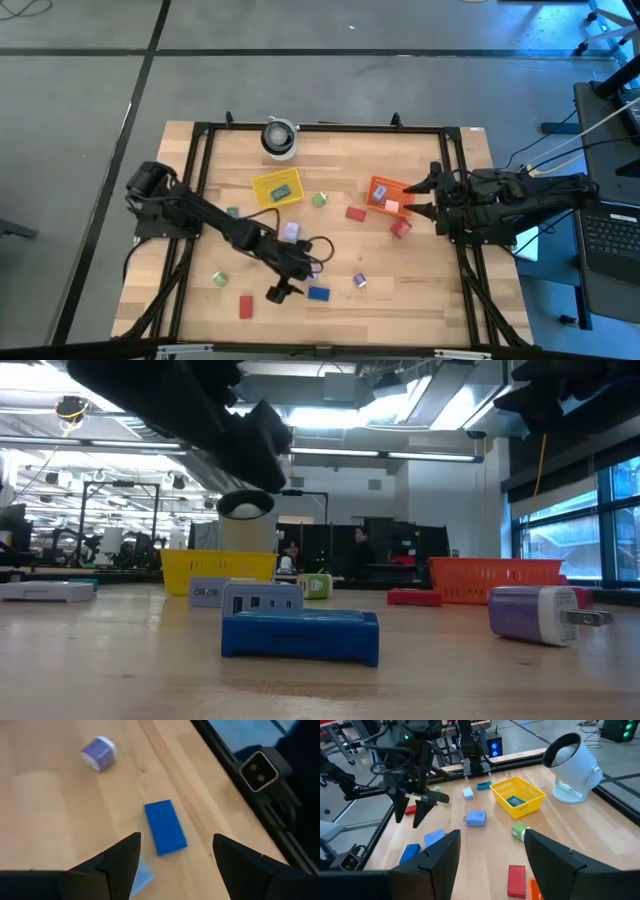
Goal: Pick & Place Office items
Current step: Put the blue digital clock into the yellow bin
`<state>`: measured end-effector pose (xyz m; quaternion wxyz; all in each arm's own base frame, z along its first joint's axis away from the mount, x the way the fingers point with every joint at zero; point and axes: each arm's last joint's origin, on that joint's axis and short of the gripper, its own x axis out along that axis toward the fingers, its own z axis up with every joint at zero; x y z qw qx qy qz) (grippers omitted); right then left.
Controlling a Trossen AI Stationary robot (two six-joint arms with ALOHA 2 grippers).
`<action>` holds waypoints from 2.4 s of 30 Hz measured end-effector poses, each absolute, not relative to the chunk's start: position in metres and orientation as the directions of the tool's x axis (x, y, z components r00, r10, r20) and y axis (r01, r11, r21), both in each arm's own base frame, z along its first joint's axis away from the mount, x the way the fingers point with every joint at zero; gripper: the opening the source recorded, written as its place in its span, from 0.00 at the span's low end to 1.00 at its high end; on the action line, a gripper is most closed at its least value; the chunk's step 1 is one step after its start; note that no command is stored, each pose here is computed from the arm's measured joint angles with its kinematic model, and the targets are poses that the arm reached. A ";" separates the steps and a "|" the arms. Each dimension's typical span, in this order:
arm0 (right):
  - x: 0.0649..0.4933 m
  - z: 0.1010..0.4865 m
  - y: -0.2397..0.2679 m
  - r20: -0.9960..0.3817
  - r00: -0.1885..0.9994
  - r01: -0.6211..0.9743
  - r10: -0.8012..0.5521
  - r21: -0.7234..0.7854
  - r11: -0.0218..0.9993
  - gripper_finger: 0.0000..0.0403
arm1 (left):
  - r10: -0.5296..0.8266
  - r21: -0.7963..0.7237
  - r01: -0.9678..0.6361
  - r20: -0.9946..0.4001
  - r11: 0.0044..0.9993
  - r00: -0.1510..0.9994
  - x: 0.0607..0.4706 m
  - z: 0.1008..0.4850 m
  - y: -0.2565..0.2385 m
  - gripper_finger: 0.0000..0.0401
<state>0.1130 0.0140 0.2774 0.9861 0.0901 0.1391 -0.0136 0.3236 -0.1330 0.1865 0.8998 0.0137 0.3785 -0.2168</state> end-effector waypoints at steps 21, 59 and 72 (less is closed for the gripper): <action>0.126 0.274 0.018 -0.309 0.949 0.003 0.070 0.228 0.974 0.55 | -0.308 -0.111 0.384 -0.808 0.916 0.502 0.367 0.146 -0.155 0.61; 0.159 0.268 0.049 -0.301 0.935 -0.087 0.189 0.322 0.943 0.55 | -0.155 -0.085 0.145 -0.795 0.986 0.586 0.363 0.136 -0.195 0.61; 0.165 0.265 0.065 -0.298 0.921 -0.162 0.252 0.294 0.942 0.55 | -0.117 -0.075 0.095 -0.791 0.993 0.601 0.368 0.128 -0.193 0.62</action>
